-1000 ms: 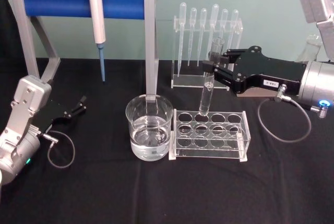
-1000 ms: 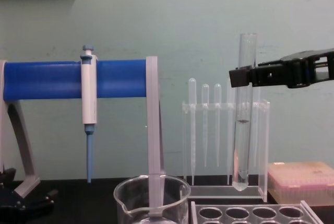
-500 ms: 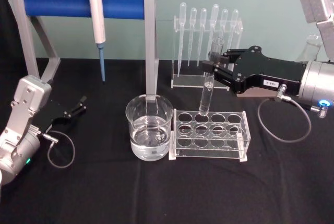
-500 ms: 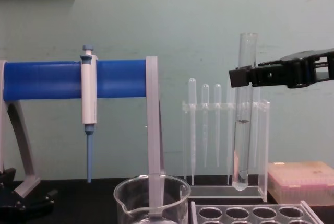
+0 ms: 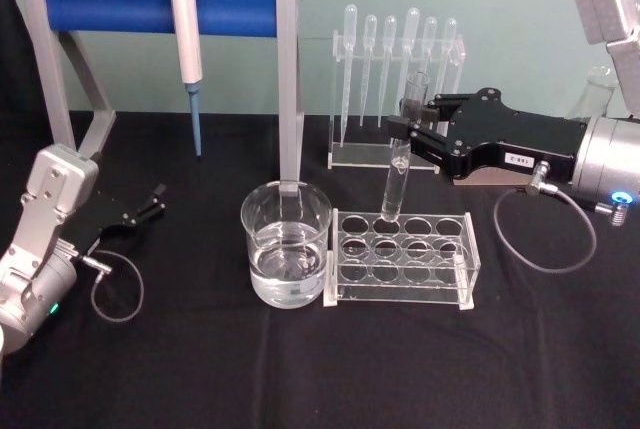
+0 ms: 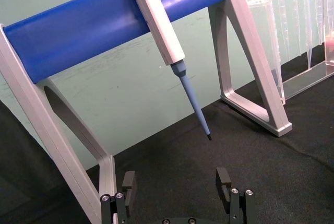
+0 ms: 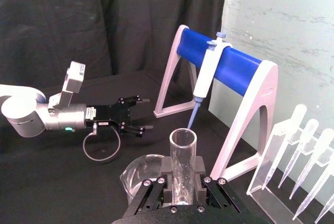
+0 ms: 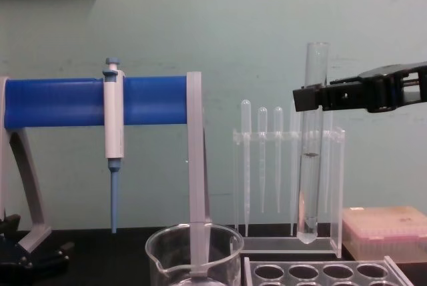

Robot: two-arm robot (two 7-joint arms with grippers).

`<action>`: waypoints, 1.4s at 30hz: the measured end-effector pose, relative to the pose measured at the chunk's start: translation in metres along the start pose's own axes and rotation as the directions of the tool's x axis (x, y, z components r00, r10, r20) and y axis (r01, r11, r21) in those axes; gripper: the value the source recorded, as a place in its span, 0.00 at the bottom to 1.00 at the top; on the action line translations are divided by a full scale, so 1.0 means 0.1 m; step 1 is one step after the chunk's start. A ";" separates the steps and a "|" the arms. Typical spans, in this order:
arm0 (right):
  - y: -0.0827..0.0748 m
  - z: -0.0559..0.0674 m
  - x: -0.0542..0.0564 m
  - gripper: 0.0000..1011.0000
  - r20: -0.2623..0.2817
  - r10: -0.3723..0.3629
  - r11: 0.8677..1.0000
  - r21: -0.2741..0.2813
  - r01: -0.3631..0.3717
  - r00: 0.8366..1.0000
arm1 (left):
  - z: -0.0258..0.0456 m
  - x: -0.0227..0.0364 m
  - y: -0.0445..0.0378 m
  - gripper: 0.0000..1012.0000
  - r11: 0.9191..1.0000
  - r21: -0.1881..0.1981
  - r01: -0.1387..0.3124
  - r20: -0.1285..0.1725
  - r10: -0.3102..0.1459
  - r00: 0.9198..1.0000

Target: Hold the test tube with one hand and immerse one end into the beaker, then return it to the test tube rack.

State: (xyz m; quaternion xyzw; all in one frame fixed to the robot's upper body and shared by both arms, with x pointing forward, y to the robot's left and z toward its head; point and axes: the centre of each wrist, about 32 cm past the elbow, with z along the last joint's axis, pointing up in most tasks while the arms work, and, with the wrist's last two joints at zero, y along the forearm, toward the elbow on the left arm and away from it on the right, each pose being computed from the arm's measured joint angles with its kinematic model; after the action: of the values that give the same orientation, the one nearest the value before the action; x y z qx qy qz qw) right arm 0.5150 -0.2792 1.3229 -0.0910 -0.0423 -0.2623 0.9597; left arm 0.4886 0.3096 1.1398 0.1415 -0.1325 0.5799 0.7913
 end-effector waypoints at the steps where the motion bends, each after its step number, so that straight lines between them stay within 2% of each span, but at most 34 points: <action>1: 0.00 0.00 0.00 0.23 0.000 0.000 1.000 0.000 0.000 1.000 | 0.000 0.000 0.000 0.99 1.000 0.000 0.000 0.000 0.000 1.000; 42: 0.00 0.00 0.00 0.23 0.000 0.000 1.000 0.000 0.000 1.000 | 0.000 0.000 0.000 0.99 1.000 0.000 0.000 0.000 0.000 1.000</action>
State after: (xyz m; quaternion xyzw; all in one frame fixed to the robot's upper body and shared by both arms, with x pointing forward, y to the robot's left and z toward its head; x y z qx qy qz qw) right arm 0.5150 -0.2792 1.3229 -0.0910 -0.0423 -0.2623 0.9597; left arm 0.4886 0.3097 1.1398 0.1415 -0.1324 0.5799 0.7913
